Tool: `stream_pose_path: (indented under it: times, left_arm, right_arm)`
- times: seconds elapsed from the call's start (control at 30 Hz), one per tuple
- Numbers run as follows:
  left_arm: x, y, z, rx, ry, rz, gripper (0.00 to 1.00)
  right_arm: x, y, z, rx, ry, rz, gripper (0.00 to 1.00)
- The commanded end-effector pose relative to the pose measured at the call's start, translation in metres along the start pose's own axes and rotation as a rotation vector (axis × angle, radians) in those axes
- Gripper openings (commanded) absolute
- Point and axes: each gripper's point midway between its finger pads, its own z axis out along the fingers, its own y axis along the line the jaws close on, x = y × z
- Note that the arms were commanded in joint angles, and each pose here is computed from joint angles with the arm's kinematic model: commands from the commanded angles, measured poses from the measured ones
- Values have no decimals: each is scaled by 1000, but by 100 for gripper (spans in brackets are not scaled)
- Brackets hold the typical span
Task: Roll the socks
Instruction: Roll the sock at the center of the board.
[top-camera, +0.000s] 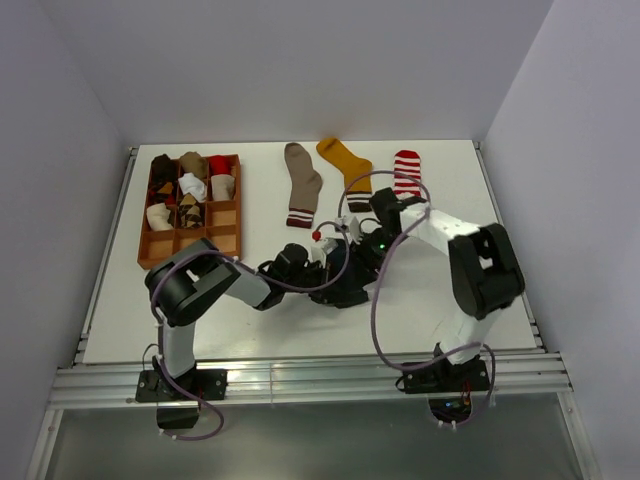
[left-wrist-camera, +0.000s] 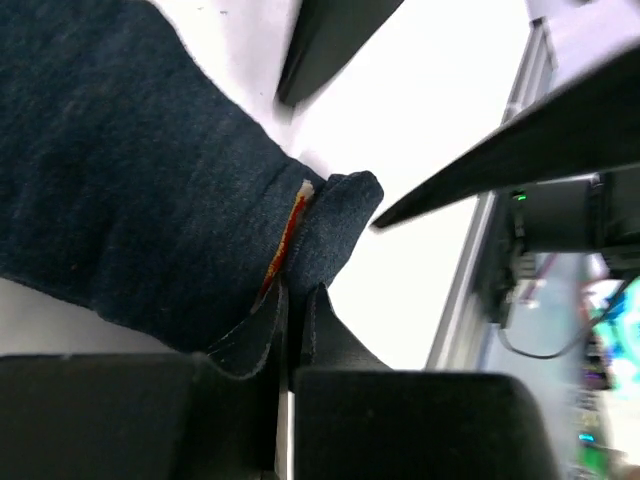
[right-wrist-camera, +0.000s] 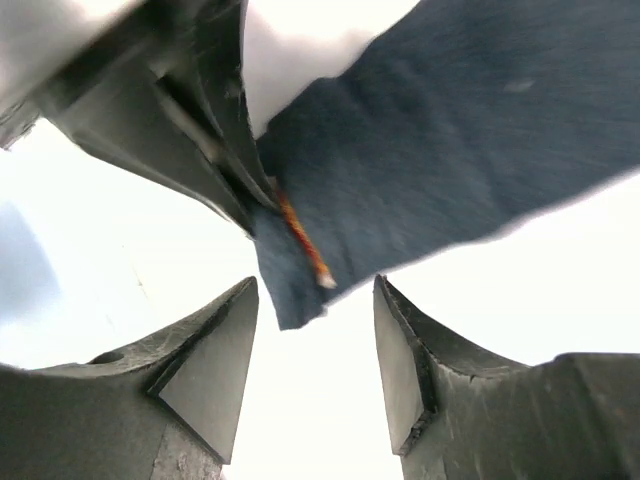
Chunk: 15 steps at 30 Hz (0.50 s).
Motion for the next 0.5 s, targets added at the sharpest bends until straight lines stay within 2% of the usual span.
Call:
stream_pose_path:
  times: [0.0, 0.17, 0.4, 0.47]
  left_arm:
    - [63, 33, -13, -103, 196, -236, 0]
    - [60, 38, -27, -49, 179, -414, 0]
    - [76, 36, -33, 12, 267, -575, 0]
    - [77, 34, -36, 27, 286, -617, 0]
  right_arm:
    - [-24, -23, -21, 216, -148, -138, 57]
    - [-22, -23, -34, 339, -222, -274, 57]
    - [-1, -1, -35, 393, -269, -467, 58]
    - [-6, 6, -40, 431, -299, -546, 59]
